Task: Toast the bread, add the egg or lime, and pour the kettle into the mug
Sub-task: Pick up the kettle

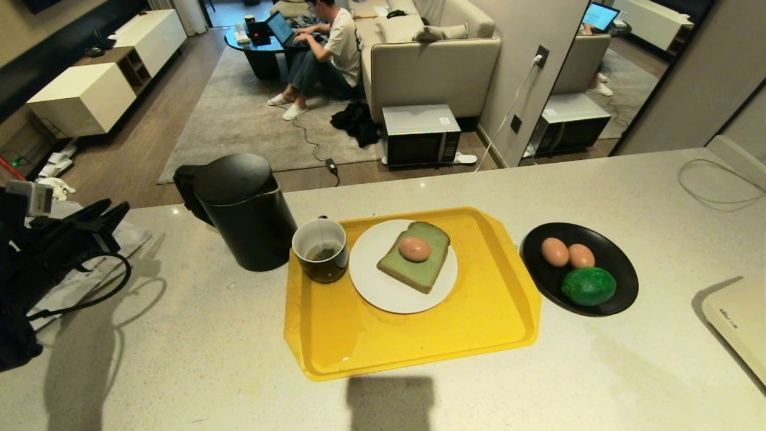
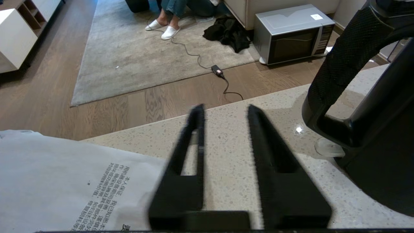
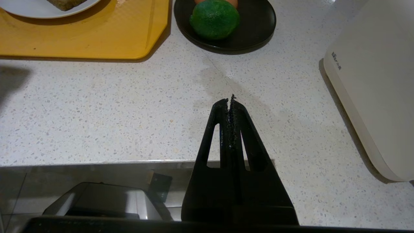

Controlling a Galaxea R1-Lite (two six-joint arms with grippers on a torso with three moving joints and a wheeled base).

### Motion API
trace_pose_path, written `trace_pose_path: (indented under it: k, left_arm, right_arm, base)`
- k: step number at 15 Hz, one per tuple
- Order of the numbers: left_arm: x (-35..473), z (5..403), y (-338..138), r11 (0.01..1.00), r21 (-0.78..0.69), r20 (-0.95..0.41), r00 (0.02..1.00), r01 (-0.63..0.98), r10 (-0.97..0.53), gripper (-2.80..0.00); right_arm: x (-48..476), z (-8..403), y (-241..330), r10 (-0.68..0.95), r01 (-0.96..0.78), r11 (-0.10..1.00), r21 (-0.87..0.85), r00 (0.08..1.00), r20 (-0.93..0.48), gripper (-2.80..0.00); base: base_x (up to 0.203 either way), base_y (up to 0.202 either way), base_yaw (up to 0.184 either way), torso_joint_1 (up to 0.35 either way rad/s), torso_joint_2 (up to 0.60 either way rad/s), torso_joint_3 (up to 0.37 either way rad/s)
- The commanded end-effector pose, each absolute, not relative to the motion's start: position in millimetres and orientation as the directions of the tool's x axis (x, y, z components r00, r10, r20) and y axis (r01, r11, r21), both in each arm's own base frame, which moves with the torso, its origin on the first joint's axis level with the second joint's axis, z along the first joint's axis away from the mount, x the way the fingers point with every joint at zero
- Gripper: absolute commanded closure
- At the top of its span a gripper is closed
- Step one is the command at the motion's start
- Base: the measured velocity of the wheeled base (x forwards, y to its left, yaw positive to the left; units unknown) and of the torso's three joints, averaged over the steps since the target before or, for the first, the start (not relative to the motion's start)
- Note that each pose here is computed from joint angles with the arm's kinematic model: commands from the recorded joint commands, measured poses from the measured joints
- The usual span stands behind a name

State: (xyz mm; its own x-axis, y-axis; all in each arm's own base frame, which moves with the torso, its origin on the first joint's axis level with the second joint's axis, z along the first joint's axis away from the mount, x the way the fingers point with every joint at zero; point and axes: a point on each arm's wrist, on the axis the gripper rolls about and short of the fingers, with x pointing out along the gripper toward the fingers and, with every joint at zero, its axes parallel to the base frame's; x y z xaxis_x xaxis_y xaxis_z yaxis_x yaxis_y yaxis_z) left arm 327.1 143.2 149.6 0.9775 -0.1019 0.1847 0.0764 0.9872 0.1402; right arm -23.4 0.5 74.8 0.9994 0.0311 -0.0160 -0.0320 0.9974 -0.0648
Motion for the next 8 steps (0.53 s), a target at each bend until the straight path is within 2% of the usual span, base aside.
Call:
trace_pose_path:
  k: [1, 8]
  left_arm:
    - [328, 151, 141, 0.985, 0.144, 0.183, 0.975, 0.099, -0.125, -2.8]
    - [340, 155, 126, 0.972, 0.135, 0.154, 0.965, 0.192, -0.212, -2.8]
  right_arm:
    - [-23, 75, 1, 0.032, -0.033, 0.997, -0.065, 0.999, -0.017, 0.0]
    - [-23, 75, 1, 0.032, -0.033, 0.997, -0.065, 0.999, -0.017, 0.0]
  base:
    - [0.0, 0.0, 0.0, 0.0, 0.0, 0.0]
    - [0.0, 0.0, 0.0, 0.0, 0.0, 0.0]
